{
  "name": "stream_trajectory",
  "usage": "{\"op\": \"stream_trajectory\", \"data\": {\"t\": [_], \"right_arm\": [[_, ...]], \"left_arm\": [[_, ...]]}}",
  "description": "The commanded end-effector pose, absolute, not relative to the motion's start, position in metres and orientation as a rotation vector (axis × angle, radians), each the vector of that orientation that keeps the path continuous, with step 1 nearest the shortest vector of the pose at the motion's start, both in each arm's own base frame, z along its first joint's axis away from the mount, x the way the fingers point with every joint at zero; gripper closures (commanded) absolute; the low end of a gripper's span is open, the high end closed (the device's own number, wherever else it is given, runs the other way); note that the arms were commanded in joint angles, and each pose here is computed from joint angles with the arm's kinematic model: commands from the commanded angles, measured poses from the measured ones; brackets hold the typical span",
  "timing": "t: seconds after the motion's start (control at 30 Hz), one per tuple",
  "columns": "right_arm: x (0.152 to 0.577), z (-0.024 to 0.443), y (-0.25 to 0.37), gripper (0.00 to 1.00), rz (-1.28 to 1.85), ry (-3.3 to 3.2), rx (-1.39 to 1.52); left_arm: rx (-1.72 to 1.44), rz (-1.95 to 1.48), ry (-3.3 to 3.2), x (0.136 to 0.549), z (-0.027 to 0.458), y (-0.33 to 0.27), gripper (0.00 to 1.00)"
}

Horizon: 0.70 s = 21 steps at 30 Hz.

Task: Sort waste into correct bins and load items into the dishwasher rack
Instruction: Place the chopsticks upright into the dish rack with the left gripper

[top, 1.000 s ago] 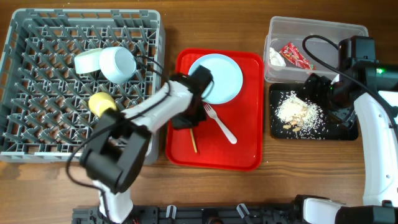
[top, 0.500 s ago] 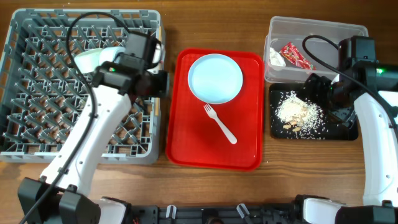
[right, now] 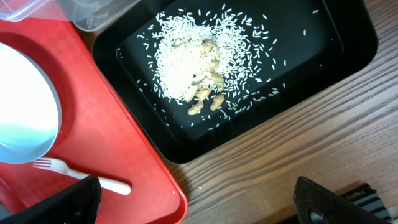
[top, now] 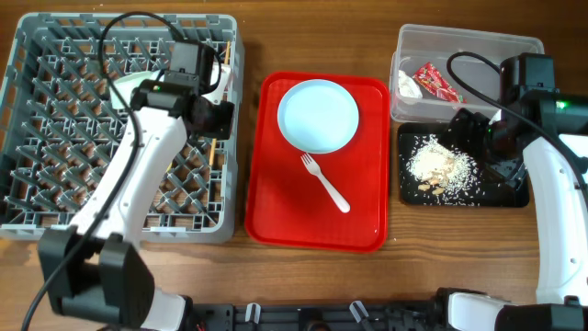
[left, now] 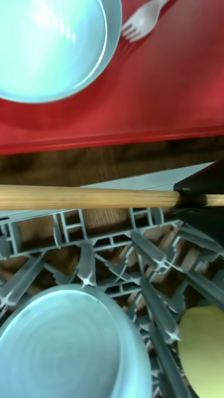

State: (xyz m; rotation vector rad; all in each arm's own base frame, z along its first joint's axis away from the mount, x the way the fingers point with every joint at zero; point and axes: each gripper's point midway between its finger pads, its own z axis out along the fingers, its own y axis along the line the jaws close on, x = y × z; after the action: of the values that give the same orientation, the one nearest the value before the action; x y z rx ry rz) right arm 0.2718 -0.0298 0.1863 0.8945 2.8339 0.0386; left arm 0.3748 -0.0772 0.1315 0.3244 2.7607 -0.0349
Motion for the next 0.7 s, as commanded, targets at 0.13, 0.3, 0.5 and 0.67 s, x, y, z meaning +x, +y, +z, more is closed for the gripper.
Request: {"op": "stream_trajectory", "data": {"t": [0.13,0.3,0.5,0.67], "right_arm": [[0.273,0.192,-0.033,0.0,0.016,2.817,0.877],[0.273,0.192,-0.033,0.0,0.017,2.818,0.877],[0.273,0.192,-0.033,0.0,0.016,2.819,0.878],[0.274,0.192,-0.033,0.0,0.017,2.816,0.877]], "left_arm": [[0.33,0.036,2.782,0.383,0.119,-0.068,0.7],[0.29,0.034,2.785,0.383,0.119,-0.066,0.68],[0.211,-0.099,2.782,0.381,0.124,-0.084,0.6],[0.068,-0.476,2.754,0.374,0.143,-0.141,0.54]]}}
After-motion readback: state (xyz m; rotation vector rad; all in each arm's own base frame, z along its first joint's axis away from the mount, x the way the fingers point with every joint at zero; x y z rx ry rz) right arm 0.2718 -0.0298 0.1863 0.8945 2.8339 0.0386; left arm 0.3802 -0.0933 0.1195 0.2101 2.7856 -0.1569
